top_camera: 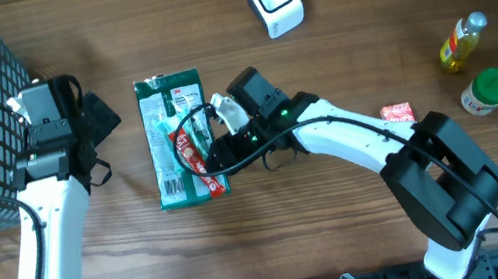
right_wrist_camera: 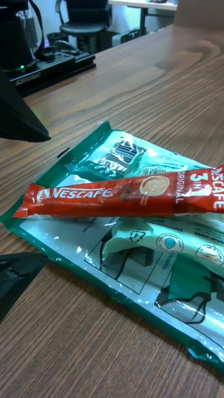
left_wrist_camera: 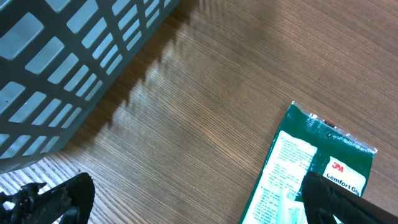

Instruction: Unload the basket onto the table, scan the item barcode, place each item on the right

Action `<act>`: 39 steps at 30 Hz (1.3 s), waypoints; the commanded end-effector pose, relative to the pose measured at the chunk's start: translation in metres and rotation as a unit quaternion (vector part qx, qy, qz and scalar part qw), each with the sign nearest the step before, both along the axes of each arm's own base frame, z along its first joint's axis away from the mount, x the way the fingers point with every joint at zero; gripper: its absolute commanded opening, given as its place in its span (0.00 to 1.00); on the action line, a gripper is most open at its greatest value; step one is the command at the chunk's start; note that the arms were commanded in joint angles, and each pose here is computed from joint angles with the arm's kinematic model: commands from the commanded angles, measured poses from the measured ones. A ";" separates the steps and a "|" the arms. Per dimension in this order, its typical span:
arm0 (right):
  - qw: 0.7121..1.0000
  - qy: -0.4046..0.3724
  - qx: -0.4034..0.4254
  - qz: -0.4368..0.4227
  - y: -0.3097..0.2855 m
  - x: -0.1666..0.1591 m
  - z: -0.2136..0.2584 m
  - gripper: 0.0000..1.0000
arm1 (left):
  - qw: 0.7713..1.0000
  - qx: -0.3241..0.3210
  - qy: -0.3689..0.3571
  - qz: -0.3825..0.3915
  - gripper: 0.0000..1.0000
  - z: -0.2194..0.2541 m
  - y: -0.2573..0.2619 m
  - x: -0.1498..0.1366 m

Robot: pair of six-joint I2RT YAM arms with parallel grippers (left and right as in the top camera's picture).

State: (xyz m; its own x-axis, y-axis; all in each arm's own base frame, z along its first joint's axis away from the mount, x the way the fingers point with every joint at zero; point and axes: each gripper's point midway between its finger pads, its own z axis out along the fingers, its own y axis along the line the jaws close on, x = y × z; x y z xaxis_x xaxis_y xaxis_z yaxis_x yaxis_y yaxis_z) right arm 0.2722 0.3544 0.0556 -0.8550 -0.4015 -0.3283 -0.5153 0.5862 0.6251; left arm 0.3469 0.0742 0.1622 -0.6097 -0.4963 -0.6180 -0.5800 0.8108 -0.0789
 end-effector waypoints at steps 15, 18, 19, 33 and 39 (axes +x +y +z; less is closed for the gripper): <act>1.000 -0.009 0.020 -0.003 0.022 -0.009 0.019 0.53 | 1.000 0.009 -0.004 0.002 1.00 0.005 0.004 0.001; 0.999 -0.030 0.002 -0.014 0.027 -0.009 0.015 0.52 | 1.000 0.009 -0.004 0.002 1.00 0.005 0.004 0.001; 0.999 -0.035 -0.011 -0.030 0.027 -0.007 0.012 0.51 | 1.000 0.009 -0.004 0.002 1.00 0.005 0.004 0.001; 0.969 -0.171 -0.134 -0.114 0.029 -0.004 -0.004 0.45 | 1.000 0.009 -0.004 0.002 1.00 0.005 0.004 0.001; 0.964 -0.189 -0.145 -0.119 0.030 -0.006 -0.003 0.44 | 1.000 0.009 -0.004 0.002 1.00 0.005 0.004 0.001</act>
